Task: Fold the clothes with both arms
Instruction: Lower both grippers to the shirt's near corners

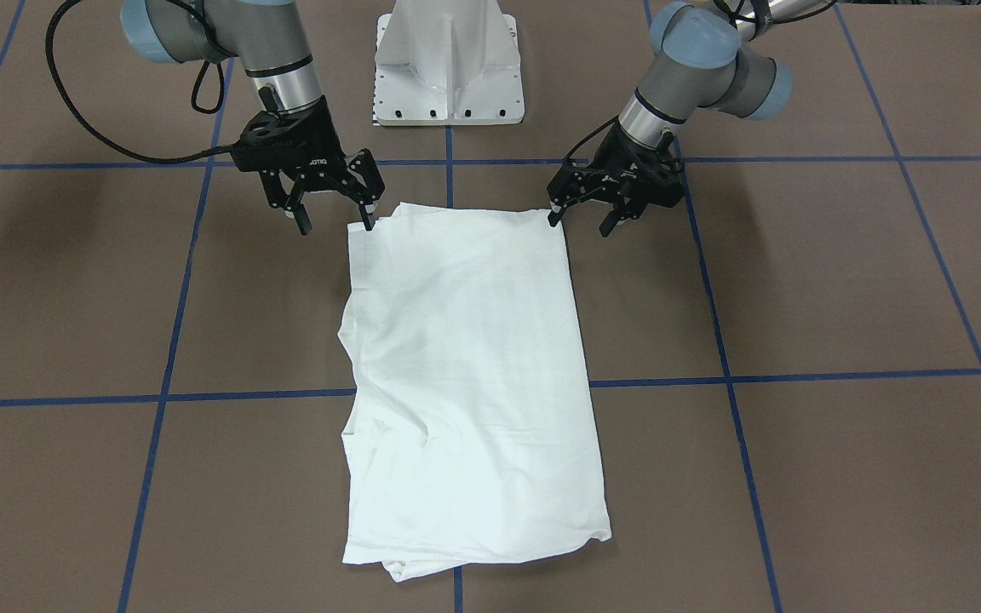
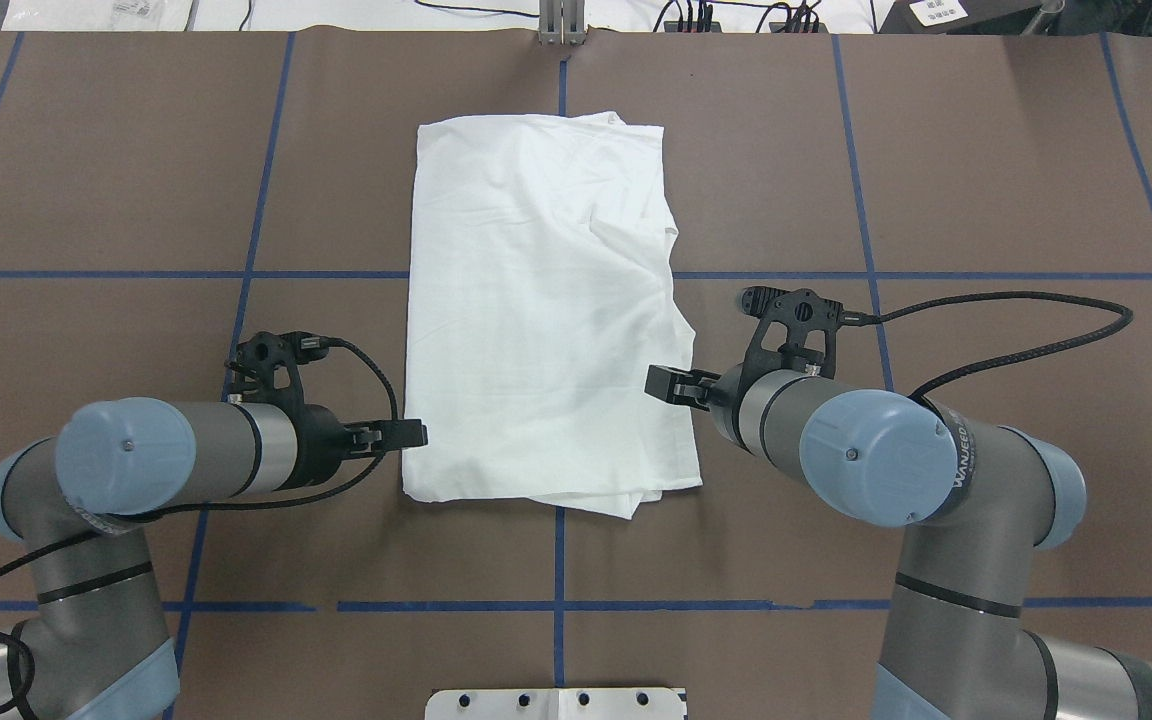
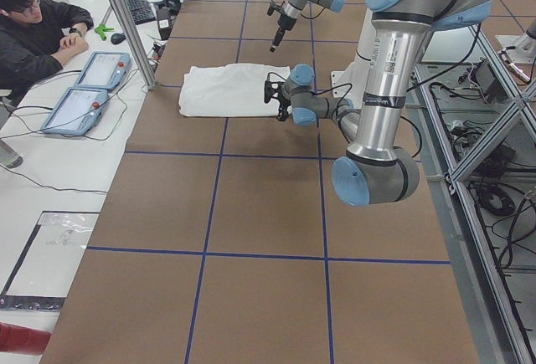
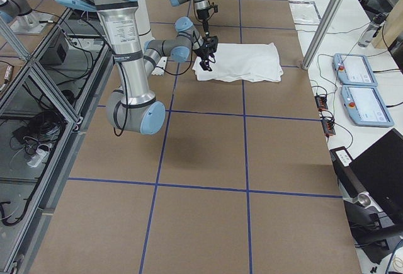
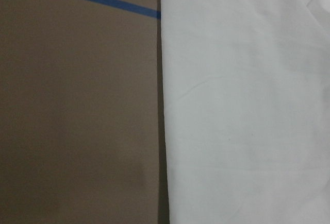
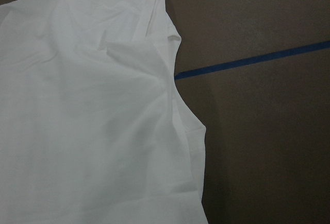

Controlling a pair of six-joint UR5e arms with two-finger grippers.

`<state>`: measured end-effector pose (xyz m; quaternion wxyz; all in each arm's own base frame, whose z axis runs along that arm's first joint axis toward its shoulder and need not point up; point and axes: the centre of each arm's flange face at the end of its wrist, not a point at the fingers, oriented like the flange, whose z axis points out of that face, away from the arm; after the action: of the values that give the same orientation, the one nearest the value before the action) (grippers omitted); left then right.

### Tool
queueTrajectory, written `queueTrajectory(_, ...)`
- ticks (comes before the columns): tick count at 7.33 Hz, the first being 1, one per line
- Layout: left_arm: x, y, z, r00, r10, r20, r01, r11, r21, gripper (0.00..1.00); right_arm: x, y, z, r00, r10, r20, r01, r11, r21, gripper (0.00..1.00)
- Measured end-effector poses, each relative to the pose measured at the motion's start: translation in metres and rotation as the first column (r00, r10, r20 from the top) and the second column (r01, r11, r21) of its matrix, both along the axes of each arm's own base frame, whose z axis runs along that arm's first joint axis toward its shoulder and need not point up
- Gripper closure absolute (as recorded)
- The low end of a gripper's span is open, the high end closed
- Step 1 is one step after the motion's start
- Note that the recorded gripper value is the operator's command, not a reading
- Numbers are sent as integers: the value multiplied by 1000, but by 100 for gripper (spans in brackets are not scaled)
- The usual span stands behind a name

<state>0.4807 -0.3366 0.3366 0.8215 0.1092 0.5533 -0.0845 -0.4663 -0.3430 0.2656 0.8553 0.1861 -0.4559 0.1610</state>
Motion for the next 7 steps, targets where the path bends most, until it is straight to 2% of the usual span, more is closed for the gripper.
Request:
queueTrajectory(2, 28, 18, -14, 999, 28, 44, -28, 1000, -12, 1, 0, 0, 0, 1000, 1, 0, -1, 1000, 0, 0)
queueTrajectory(3, 36, 25, -15, 997, 43, 58, -42, 999, -16, 7, 0, 0, 0, 1000, 3, -1, -3, 1000, 1, 0)
queueTrajectory(5, 44, 32, -13, 995, 57, 77, -55, 998, -23, 28, 0, 0, 1, 1000, 9, -5, -9, 1000, 5, 0)
queueTrajectory(6, 48, 34, -13, 994, 63, 89, -61, 998, -26, 30, -1, 0, 2, 1000, 9, -6, -9, 1000, 5, 0)
queueTrajectory(7, 50, 35, -15, 993, 67, 97, -65, 997, -28, 41, -1, 0, 1, 1000, 9, -6, -9, 1000, 5, 0)
